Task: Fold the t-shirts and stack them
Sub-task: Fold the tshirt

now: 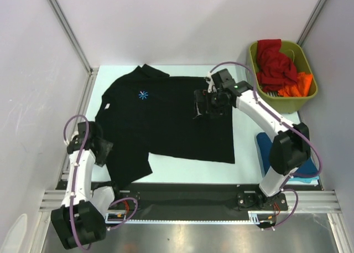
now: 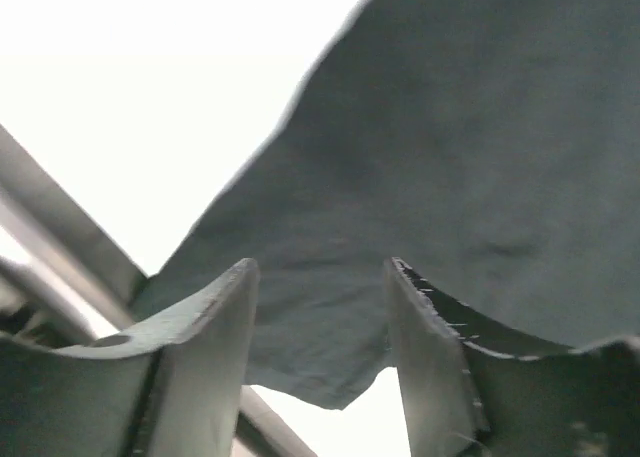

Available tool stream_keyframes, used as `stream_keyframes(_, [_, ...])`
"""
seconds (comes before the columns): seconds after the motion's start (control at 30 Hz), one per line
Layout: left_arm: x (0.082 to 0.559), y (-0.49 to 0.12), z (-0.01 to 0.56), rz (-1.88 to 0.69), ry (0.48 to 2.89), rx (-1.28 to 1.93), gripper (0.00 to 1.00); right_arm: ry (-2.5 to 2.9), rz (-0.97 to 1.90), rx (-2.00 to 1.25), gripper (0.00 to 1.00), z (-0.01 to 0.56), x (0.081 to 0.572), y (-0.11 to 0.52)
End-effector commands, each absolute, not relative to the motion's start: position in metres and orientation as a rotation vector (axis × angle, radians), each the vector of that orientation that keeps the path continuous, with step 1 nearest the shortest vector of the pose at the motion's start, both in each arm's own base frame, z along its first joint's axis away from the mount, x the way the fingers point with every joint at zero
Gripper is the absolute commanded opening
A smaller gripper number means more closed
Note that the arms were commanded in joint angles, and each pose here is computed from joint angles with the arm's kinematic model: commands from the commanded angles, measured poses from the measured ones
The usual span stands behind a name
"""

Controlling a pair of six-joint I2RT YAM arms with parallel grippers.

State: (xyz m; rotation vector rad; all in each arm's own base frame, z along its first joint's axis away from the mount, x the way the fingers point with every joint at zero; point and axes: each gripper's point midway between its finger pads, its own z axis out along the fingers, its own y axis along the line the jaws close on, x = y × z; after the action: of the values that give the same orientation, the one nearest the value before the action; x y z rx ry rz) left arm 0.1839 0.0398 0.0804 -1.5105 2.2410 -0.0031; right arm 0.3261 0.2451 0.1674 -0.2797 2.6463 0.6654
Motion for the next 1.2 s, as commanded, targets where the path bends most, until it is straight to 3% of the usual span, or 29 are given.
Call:
stream_keyframes(0.0, [0.155, 0.046, 0.058, 0.118, 2.219, -1.737, 0.57, 2.565, 0.838, -0.304, 1.0, 0.199, 0.308, 0.25])
stream_keyframes(0.13, [0.153, 0.053, 0.046, 0.151, 2.239, -1.745, 0.5, 2.568, 0.928, -0.292, 1.0, 0.195, 0.293, 0.254])
stream_keyframes(0.37, [0.15, 0.065, 0.037, 0.21, 2.26, -1.813, 0.57, 2.561, 0.995, -0.285, 1.0, 0.2, 0.288, 0.256])
stream_keyframes(0.83, [0.167, 0.069, 0.014, 0.167, 2.307, -1.759, 0.52, 2.591, 0.979, -0.242, 1.0, 0.19, 0.292, 0.249])
stream_keyframes(1.17, [0.162, 0.068, -0.004, 0.183, 2.337, -1.758, 0.29, 2.597, 0.918, -0.152, 1.0, 0.182, 0.283, 0.235])
